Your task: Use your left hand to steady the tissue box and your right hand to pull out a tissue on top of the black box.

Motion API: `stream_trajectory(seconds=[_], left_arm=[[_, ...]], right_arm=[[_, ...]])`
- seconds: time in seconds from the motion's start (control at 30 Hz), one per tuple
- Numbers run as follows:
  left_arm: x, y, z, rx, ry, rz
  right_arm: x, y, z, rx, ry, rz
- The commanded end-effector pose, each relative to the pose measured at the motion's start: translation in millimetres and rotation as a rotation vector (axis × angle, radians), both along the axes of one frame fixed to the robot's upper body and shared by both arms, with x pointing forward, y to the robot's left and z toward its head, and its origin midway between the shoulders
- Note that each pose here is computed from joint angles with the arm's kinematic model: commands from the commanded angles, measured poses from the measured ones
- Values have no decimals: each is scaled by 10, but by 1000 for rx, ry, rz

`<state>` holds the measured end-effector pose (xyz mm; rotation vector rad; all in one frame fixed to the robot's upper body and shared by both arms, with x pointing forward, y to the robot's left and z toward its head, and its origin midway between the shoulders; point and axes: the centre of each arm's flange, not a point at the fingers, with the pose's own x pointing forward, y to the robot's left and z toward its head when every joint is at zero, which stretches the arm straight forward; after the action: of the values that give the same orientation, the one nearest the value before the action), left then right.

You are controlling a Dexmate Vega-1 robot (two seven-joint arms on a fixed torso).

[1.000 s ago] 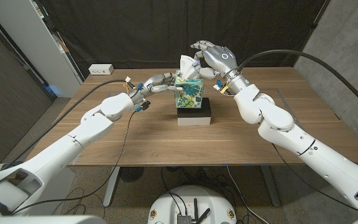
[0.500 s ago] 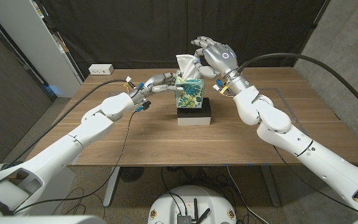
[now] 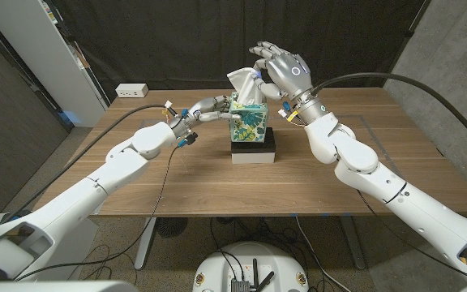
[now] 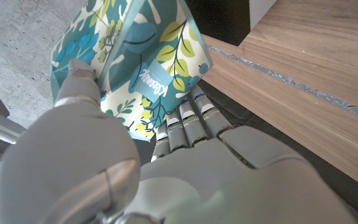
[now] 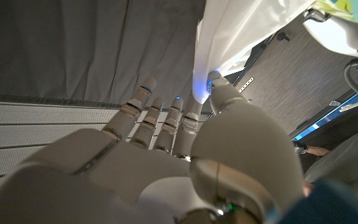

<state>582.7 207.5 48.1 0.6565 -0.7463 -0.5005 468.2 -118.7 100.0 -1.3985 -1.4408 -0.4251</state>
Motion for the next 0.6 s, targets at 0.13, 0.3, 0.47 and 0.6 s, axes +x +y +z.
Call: stream_trajectory(seconds=[0.13,0.3,0.47,0.6], left_arm=[[-48,-8,-20,3,-1,5],[-56,-10,-19,4,-3,6],[-59,-11,-17,7,-3,5],[-57,-13,-16,6,-4,4]], right_arm=[[-89,16,62,24,-90,22],[-116,22,84,30,-121,26],[-134,27,105,35,-150,28],[-144,32,146,35,-168,28]])
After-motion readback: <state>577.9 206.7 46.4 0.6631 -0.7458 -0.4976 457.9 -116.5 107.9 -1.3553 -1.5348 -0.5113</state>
